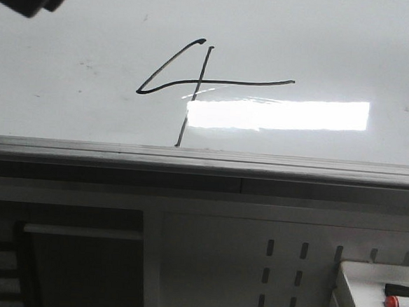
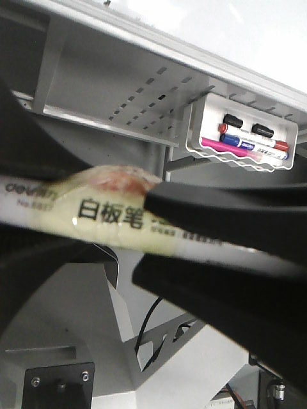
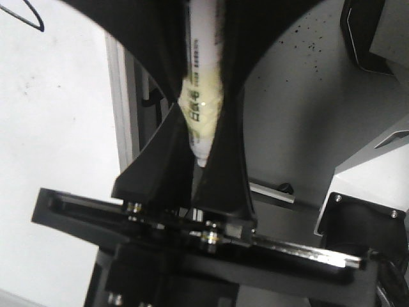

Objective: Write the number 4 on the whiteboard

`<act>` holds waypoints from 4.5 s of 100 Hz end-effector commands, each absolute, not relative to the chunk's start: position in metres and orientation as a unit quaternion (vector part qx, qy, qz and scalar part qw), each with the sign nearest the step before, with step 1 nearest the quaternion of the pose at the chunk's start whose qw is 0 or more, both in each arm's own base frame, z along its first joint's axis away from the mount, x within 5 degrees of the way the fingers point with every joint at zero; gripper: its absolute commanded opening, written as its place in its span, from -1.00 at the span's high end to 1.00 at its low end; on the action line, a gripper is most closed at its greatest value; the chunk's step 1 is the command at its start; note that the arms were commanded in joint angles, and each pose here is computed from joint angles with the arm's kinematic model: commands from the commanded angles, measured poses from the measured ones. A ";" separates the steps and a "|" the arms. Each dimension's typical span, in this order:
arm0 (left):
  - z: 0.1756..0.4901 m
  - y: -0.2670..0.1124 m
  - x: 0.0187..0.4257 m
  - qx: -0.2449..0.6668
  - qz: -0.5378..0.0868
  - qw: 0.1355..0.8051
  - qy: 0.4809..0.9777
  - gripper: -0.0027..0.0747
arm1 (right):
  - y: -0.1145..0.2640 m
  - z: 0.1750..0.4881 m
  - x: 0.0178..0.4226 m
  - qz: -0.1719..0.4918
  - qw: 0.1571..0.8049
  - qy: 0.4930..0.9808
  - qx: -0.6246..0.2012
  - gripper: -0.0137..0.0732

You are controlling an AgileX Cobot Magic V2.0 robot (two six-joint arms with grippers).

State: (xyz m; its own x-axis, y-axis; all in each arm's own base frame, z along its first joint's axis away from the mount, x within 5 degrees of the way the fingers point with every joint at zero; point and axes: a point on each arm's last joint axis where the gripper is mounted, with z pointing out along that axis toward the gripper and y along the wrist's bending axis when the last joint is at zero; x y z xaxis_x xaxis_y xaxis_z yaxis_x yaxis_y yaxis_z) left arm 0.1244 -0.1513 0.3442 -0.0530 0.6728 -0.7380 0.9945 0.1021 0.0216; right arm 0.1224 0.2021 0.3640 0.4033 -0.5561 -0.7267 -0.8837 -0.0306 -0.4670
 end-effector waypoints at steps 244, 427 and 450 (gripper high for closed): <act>0.290 -0.161 0.230 0.152 -0.215 0.514 0.817 0.98 | 0.097 0.408 0.123 0.119 0.627 0.626 -0.449 0.83; 0.236 -0.163 0.260 0.016 -0.163 0.469 0.868 0.80 | 0.098 0.410 0.122 0.155 0.632 0.632 -0.421 0.83; 0.237 -0.161 0.261 0.009 -0.155 0.476 0.866 0.25 | 0.098 0.410 0.122 0.161 0.633 0.632 -0.418 0.83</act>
